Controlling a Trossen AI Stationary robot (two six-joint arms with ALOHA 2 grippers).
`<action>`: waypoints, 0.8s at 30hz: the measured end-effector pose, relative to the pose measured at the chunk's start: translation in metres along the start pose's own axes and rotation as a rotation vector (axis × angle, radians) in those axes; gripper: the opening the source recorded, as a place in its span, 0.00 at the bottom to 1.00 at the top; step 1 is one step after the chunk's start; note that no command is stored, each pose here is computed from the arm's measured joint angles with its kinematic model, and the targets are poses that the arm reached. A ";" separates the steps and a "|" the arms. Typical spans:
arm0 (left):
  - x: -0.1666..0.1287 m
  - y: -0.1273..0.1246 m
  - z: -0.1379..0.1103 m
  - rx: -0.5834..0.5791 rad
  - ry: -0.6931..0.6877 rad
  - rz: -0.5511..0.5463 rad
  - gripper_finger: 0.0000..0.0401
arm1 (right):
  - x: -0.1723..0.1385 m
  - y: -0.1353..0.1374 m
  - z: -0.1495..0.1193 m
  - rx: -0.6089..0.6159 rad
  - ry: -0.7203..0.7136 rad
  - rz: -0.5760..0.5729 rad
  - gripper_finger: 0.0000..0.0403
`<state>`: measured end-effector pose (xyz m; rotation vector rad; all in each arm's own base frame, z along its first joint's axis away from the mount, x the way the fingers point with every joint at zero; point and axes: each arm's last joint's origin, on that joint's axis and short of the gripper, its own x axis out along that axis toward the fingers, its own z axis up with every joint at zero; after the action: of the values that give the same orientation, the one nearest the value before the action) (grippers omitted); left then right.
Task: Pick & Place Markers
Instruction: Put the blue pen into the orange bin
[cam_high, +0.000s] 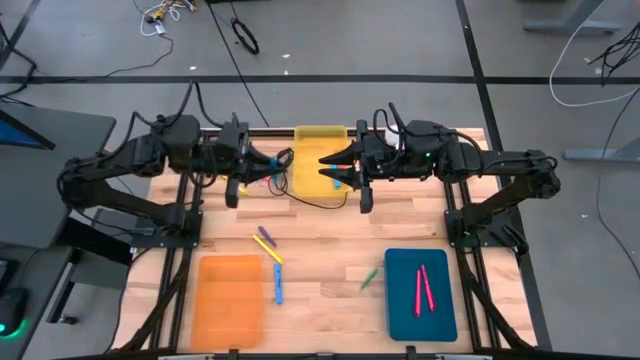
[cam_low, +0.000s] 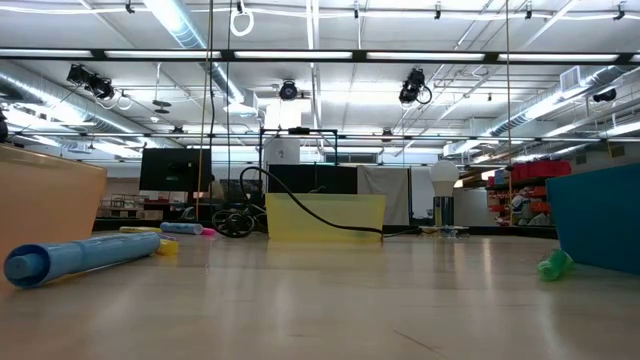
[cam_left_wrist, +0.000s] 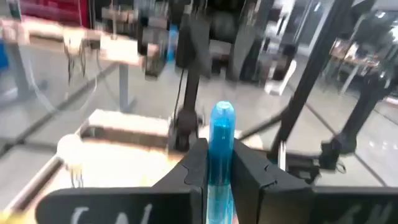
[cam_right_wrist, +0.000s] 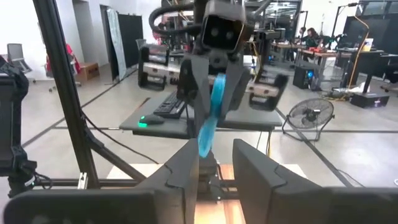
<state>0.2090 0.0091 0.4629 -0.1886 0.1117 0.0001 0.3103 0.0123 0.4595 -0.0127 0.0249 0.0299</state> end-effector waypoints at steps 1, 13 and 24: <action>-0.003 0.000 -0.002 -0.021 0.025 0.007 0.11 | 0.000 0.000 0.000 0.000 0.002 0.000 0.25; -0.033 -0.010 -0.032 -0.201 0.353 0.017 0.11 | -0.002 0.000 0.001 -0.005 0.001 -0.002 0.25; -0.047 -0.020 -0.059 -0.319 0.673 -0.010 0.11 | -0.002 -0.001 0.001 -0.022 -0.005 -0.003 0.25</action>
<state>0.1565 -0.0206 0.4146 -0.5039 0.7846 -0.0563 0.3087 0.0115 0.4608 -0.0342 0.0196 0.0275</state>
